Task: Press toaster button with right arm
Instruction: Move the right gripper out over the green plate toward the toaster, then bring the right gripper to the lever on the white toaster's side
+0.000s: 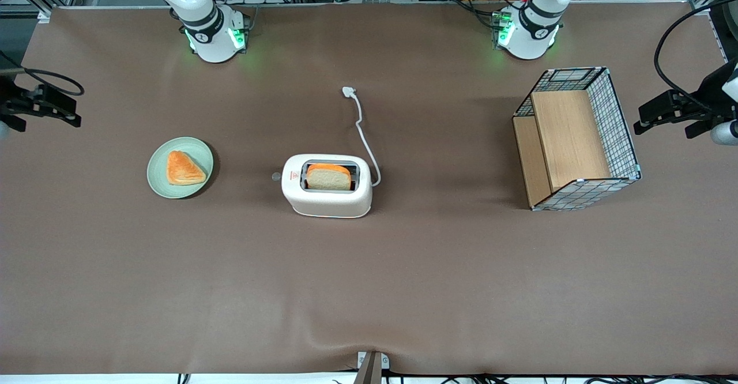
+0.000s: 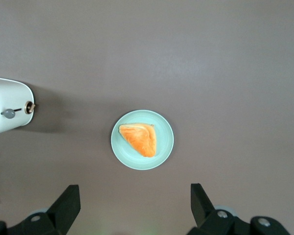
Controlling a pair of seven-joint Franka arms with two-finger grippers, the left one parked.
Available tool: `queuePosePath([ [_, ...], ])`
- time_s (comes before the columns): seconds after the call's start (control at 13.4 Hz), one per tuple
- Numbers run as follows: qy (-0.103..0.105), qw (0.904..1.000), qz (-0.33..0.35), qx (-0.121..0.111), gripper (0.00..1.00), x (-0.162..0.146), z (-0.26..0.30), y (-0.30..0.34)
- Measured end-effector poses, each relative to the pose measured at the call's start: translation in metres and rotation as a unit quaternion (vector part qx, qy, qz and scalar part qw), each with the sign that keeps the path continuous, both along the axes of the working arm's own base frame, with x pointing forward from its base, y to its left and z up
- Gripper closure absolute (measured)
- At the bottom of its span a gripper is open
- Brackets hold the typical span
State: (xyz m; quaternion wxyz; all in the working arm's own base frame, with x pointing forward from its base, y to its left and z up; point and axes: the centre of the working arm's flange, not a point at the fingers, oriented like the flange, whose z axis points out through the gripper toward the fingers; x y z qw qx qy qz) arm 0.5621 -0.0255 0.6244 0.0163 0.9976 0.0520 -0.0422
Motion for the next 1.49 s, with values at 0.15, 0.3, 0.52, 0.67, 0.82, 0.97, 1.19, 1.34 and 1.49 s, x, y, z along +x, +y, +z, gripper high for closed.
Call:
queuePosePath([
  [0.15, 0.020, 0.9998, 0.000, 0.001, 0.00, 0.005, -0.016, 0.000],
  [0.3, 0.030, 0.9995, 0.004, 0.007, 0.03, 0.009, -0.024, 0.007],
  [0.52, 0.052, 0.9981, 0.017, 0.028, 0.25, 0.007, -0.033, 0.027],
  [0.67, 0.072, 0.9957, 0.008, 0.058, 0.48, 0.006, -0.050, 0.038],
  [0.82, 0.096, 0.9915, -0.023, 0.085, 0.73, 0.006, -0.070, 0.052],
  [0.97, 0.125, 0.9850, -0.047, 0.109, 0.95, 0.007, -0.093, 0.075],
  [1.19, 0.167, 0.9721, -0.070, 0.149, 0.99, 0.008, -0.133, 0.091],
  [1.34, 0.173, 0.9647, -0.093, 0.176, 0.99, 0.011, -0.165, 0.087],
  [1.49, 0.173, 0.9551, -0.117, 0.210, 0.99, 0.010, -0.193, 0.090],
])
